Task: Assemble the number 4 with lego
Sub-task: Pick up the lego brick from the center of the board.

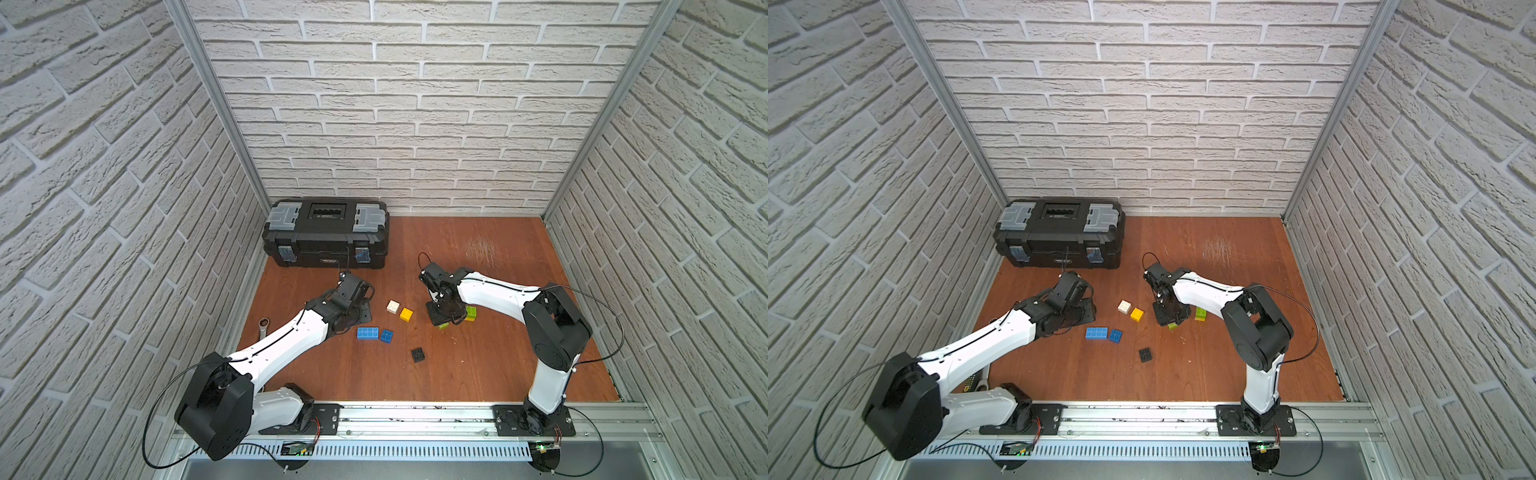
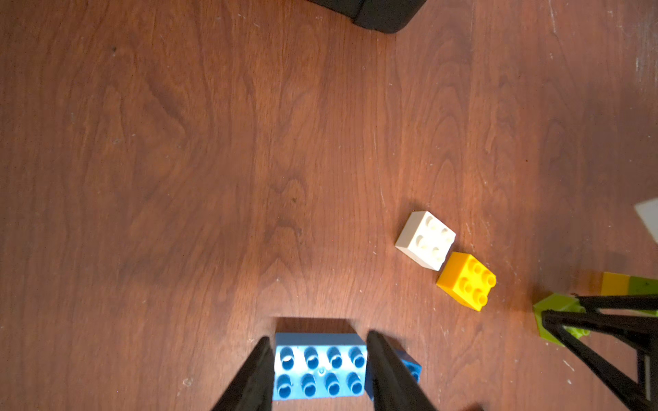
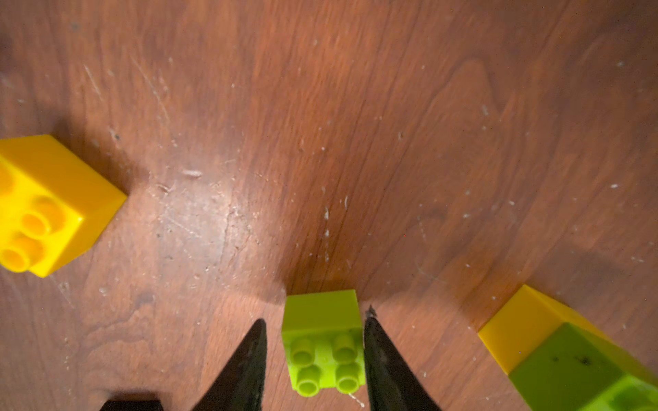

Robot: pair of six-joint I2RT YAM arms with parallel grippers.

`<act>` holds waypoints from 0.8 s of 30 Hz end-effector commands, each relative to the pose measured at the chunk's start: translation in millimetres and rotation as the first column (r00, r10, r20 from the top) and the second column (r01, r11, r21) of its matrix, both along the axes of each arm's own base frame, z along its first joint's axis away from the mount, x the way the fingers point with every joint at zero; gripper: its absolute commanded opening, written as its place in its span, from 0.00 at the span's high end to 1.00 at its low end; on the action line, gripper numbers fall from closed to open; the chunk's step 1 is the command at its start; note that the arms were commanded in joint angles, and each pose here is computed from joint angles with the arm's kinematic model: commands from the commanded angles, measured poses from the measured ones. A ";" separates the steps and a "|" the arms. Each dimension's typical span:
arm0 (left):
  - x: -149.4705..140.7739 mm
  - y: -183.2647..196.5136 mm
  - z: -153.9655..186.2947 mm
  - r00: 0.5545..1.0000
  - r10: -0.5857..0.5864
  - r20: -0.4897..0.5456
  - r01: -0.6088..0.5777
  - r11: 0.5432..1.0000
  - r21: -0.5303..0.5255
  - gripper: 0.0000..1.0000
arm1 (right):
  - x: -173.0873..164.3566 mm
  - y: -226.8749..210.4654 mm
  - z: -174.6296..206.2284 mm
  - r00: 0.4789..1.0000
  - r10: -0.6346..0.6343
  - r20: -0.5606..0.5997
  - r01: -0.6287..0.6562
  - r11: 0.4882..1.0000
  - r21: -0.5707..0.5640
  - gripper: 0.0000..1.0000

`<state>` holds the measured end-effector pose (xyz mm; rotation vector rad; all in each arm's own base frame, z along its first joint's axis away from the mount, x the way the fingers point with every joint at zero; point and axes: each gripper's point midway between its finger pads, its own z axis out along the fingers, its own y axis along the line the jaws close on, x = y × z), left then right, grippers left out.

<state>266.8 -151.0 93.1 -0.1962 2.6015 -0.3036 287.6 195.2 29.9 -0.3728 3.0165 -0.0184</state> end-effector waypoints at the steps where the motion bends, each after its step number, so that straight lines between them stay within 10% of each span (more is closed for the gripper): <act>1: 3.7 -2.8 1.3 1.000 0.001 0.007 -0.001 1.000 -0.004 0.54 | -4.5 -2.0 -3.7 1.000 -0.001 -0.006 0.000 1.000 -0.019 0.54; 24: 1.9 -1.9 -1.7 1.000 -0.002 -0.002 0.002 1.000 0.003 0.55 | -6.8 -5.1 -7.7 1.000 0.011 0.015 -0.010 0.999 -0.039 0.59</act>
